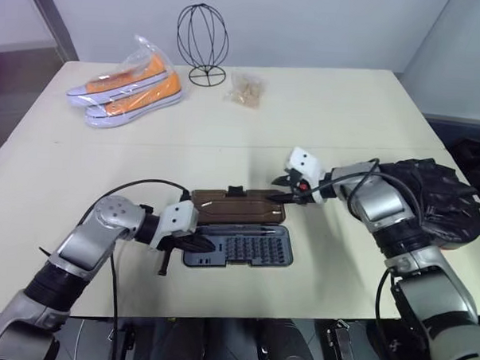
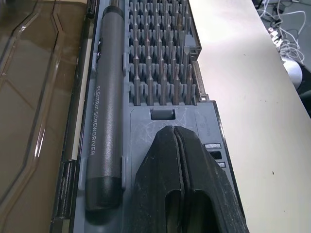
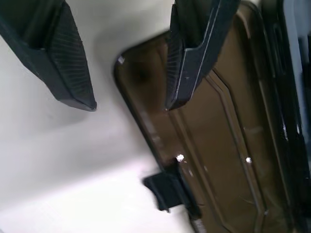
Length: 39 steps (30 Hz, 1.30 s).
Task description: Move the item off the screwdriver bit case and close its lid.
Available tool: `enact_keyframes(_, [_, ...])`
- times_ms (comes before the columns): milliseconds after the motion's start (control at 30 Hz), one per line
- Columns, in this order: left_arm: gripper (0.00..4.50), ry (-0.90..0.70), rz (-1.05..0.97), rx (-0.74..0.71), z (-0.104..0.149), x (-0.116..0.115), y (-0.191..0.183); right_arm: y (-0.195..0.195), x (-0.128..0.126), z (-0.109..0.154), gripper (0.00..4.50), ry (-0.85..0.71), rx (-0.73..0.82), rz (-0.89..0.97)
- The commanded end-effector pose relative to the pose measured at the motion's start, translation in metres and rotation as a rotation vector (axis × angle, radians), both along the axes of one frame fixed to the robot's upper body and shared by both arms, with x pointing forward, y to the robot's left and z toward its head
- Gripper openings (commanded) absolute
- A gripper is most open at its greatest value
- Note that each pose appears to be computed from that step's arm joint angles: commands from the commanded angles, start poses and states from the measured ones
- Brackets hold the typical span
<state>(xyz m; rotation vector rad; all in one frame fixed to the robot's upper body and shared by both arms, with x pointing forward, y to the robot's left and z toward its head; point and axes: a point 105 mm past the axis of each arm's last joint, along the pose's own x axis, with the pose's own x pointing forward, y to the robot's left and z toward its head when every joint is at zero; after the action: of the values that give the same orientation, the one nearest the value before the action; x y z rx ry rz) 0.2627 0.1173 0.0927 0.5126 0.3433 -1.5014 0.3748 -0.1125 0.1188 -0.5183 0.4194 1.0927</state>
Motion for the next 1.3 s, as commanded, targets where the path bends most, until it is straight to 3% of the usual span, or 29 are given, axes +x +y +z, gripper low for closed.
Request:
enact_keyframes(33, [0.0,0.057,0.045,0.069,-0.018,-0.003,0.011,0.007,0.006,0.012,2.2,-0.063,-0.03,0.042])
enact_keyframes(267, [0.0,0.058,0.048,0.071,-0.018,-0.004,0.011,0.015,0.014,0.007,2.2,-0.069,-0.101,0.095])
enact_keyframes(367, [0.0,0.059,0.051,0.071,-0.018,-0.004,0.012,0.016,0.014,0.001,1.3,-0.063,-0.136,0.129])
enact_keyframes(433, [0.0,0.059,0.053,0.072,-0.018,-0.005,0.012,0.015,0.015,-0.004,0.31,-0.066,-0.167,0.148])
enact_keyframes(467, [0.0,0.059,0.055,0.073,-0.018,-0.005,0.012,0.015,0.015,-0.005,0.05,-0.071,-0.179,0.159])
enact_keyframes(833, [0.0,0.077,0.082,0.07,-0.024,-0.005,0.014,0.015,0.016,-0.001,0.05,-0.178,-0.215,0.222])
enact_keyframes(1033, [0.0,0.091,0.101,0.06,-0.026,-0.003,0.014,0.018,0.02,0.027,0.05,-0.346,-0.216,0.176])
enact_keyframes(1300, [0.0,0.098,0.122,0.046,-0.026,0.0,0.014,0.006,-0.018,0.058,0.05,-0.538,-0.216,0.105])
